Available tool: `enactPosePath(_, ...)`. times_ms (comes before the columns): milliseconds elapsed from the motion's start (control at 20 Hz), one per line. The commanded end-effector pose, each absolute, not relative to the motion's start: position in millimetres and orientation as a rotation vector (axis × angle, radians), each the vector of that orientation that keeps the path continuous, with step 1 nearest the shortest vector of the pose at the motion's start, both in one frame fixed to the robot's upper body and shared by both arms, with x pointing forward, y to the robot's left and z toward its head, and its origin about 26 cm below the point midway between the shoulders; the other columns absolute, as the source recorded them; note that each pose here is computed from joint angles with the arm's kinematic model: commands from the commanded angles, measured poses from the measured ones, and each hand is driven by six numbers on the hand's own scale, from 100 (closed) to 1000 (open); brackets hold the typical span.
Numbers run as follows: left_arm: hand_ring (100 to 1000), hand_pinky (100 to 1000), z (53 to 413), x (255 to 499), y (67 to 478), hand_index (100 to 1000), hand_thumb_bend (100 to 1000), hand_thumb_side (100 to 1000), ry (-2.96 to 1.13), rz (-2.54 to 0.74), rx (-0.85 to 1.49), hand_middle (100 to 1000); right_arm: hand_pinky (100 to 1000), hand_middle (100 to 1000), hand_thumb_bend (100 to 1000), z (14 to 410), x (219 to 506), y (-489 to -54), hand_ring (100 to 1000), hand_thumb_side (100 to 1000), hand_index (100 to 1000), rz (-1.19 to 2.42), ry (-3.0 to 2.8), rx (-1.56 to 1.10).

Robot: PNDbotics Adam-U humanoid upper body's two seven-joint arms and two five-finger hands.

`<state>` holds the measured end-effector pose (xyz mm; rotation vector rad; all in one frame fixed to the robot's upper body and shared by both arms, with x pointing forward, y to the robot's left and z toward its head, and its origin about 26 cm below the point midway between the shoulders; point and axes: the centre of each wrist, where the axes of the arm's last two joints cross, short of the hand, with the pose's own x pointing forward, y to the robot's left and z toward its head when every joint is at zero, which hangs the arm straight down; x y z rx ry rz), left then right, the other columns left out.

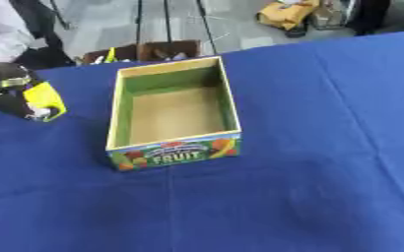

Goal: Pick up objects on the table and place them in the box.

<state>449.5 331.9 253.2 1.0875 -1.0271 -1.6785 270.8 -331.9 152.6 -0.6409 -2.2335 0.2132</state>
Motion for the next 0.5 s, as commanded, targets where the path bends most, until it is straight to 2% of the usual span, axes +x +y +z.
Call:
enactPosePath(50,537,336,276.0,442.8,343.8,678,100,840,-1.034,-1.655,1.188,651,732,587,100,160.5,269.2,-334.3,816,685,843,0.228,-2.255,-0.655)
enactPosePath(300,529,320,277.2,442.5,342.0,675,100,839,-1.072,-1.648,1.177,631,732,587,100,160.5,269.2,-334.3,816,685,843,0.227,-2.256,-0.656)
enactPosePath(500,505,270,285.3,441.9,334.6,661,100,828,-1.158,-1.625,1.17,602,732,587,100,160.6,269.3,-334.3,816,686,843,0.227,-2.257,-0.656)
